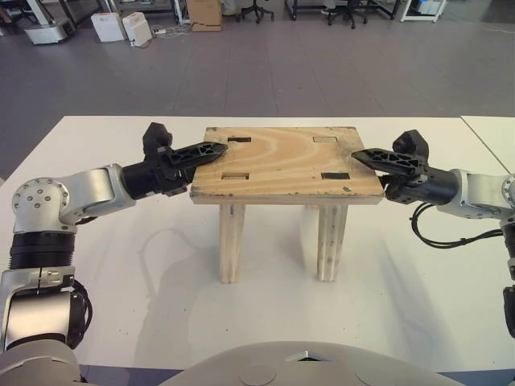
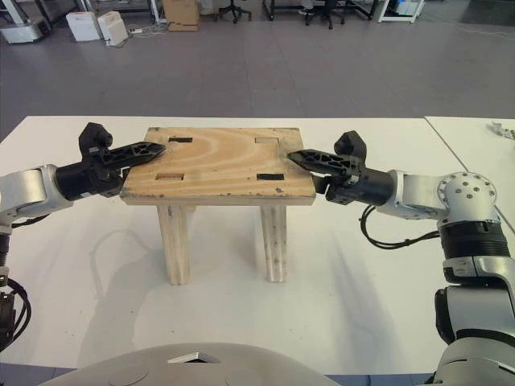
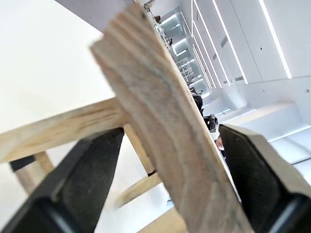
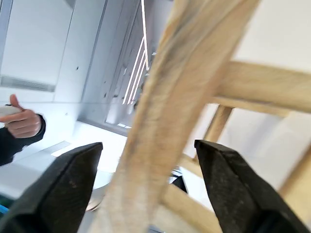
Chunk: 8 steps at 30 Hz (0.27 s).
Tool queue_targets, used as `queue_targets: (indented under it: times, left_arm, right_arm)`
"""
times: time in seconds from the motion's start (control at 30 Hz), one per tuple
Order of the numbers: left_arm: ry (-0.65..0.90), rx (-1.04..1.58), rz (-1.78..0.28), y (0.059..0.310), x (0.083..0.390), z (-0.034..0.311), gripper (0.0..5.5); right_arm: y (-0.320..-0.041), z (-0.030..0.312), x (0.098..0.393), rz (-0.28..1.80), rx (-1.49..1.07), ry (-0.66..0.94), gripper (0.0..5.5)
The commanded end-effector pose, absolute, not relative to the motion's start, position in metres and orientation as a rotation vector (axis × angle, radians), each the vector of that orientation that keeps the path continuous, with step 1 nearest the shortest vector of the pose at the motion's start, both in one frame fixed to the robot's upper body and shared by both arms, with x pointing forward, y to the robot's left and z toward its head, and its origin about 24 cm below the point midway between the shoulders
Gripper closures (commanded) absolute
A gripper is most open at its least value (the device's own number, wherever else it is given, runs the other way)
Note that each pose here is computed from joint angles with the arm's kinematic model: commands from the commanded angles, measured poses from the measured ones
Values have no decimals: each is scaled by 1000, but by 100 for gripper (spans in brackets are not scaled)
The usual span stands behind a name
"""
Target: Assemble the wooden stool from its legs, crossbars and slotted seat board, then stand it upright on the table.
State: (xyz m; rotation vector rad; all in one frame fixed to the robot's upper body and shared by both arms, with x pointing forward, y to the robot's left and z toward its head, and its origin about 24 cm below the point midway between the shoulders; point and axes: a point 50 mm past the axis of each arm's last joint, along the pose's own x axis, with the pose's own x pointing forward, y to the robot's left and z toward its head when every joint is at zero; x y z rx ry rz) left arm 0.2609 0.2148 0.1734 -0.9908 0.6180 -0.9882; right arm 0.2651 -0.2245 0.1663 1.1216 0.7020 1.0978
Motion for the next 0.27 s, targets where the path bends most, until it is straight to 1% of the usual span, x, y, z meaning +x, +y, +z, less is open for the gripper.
queue_targets:
  times: [0.03, 0.07, 0.1, 0.17, 0.2, 0.27]
  left_arm:
    - [499, -946, -795, 278, 241, 191, 122]
    - [454, -891, -713, 298, 234, 192, 107]
    - [402, -761, -562, 315, 232, 183, 101]
    - [309, -510, -304, 340, 237, 163, 101]
    - [266, -399, -213, 346, 240, 153, 101]
    - [215, -227, -115, 343, 247, 128, 101]
  right_arm:
    - [-268, 177, 261, 828, 1032, 487, 117]
    - [-276, 170, 262, 721, 940, 421, 101]
    - [-282, 156, 267, 579, 793, 358, 94]
    - [-286, 128, 274, 399, 541, 259, 94]
    - [-285, 115, 277, 338, 456, 224, 94]
    - [-286, 93, 282, 227, 339, 161, 94]
